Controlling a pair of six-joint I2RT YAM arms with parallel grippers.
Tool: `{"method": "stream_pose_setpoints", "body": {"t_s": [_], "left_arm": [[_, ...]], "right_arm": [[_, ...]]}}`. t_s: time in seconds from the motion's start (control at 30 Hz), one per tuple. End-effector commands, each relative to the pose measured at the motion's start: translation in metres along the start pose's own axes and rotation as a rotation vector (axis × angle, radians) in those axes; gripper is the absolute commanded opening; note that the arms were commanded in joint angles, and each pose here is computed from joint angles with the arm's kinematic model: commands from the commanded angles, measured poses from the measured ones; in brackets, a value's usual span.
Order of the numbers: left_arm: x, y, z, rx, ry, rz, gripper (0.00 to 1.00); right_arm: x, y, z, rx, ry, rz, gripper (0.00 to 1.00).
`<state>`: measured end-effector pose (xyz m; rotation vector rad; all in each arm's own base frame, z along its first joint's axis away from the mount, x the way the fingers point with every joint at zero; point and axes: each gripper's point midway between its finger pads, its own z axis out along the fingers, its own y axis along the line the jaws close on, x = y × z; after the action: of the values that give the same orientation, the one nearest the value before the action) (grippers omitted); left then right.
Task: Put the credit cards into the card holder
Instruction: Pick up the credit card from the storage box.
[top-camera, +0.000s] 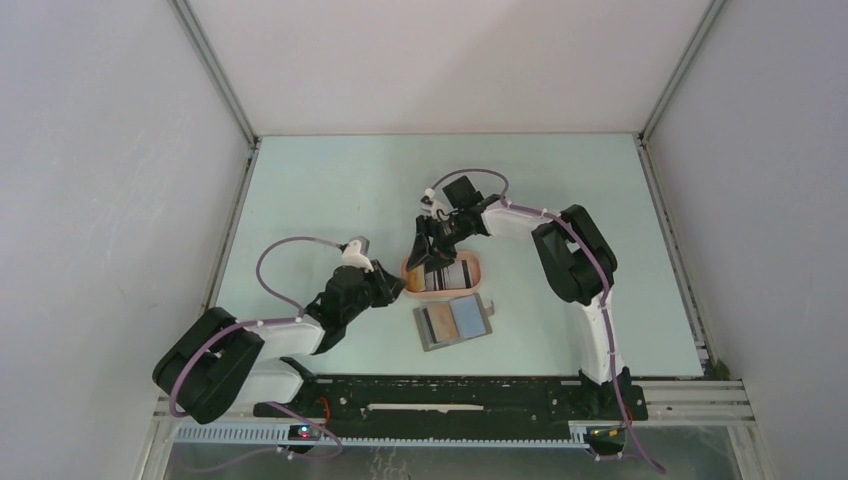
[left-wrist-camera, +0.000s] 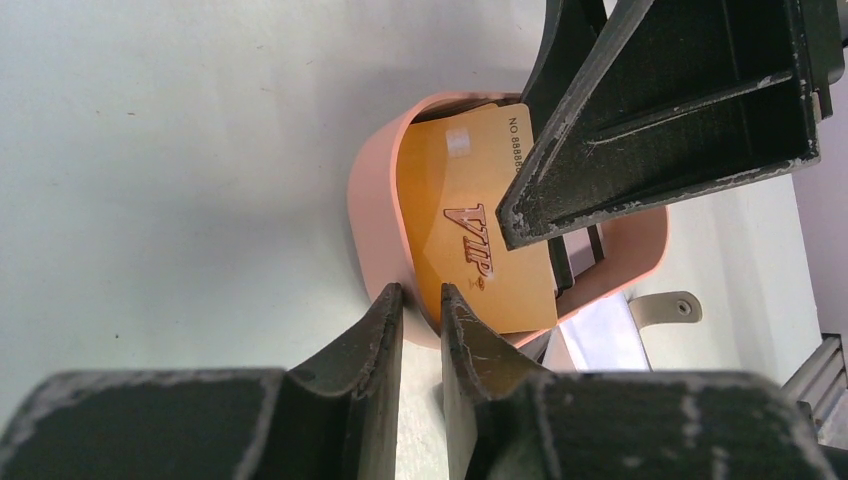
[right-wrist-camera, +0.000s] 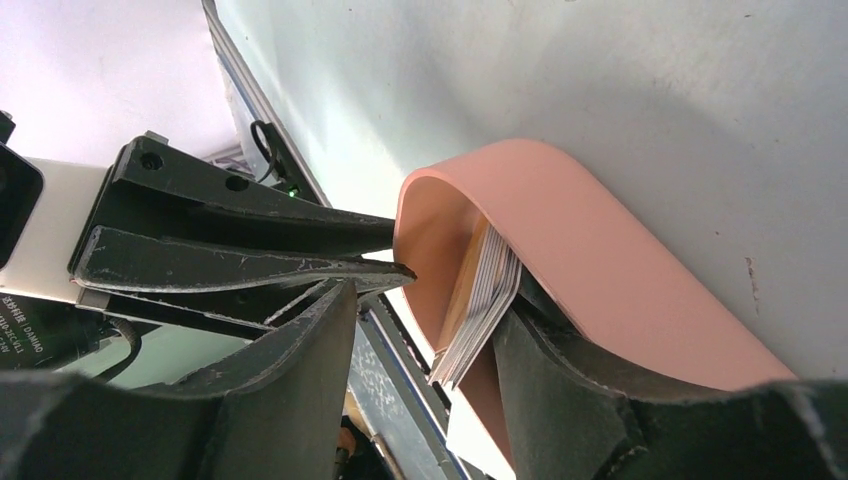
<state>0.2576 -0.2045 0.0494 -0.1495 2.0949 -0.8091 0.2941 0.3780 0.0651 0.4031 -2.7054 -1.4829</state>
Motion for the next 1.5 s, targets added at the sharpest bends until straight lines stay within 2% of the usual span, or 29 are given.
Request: {"method": "stream_pose_setpoints", "body": {"t_s": [0.0,0.57,0.83,1.0,1.17,1.47], "left_arm": [[-0.010,-0.024,0.003,0.080,-0.003,-0.008,0.23],[-0.011,-0.022,0.000,0.067,-0.008,-0.004,0.23],[-0.012,-0.022,0.000,0.065,-0.010,0.000,0.23],[-0.012,-0.021,0.000,0.061,-0.008,0.002,0.23],[-0.012,-0.022,0.000,0.063,-0.009,0.002,0.23],[-0.017,-0.024,-0.004,0.065,-0.020,0.007,0.23]], "right_arm": [[-0.005,0.023,-0.017,-0.039,-0.032,-0.042,0.61],[-0.002,0.020,-0.034,-0.054,-0.033,-0.038,0.56],[-0.002,0.006,-0.034,-0.048,-0.016,-0.016,0.43],[-0.004,0.000,-0.037,-0.039,-0.018,-0.008,0.42],[-0.004,-0.005,-0.038,-0.029,-0.020,-0.001,0.33],[-0.007,-0.016,-0.043,0.057,-0.048,-0.031,0.06]]}}
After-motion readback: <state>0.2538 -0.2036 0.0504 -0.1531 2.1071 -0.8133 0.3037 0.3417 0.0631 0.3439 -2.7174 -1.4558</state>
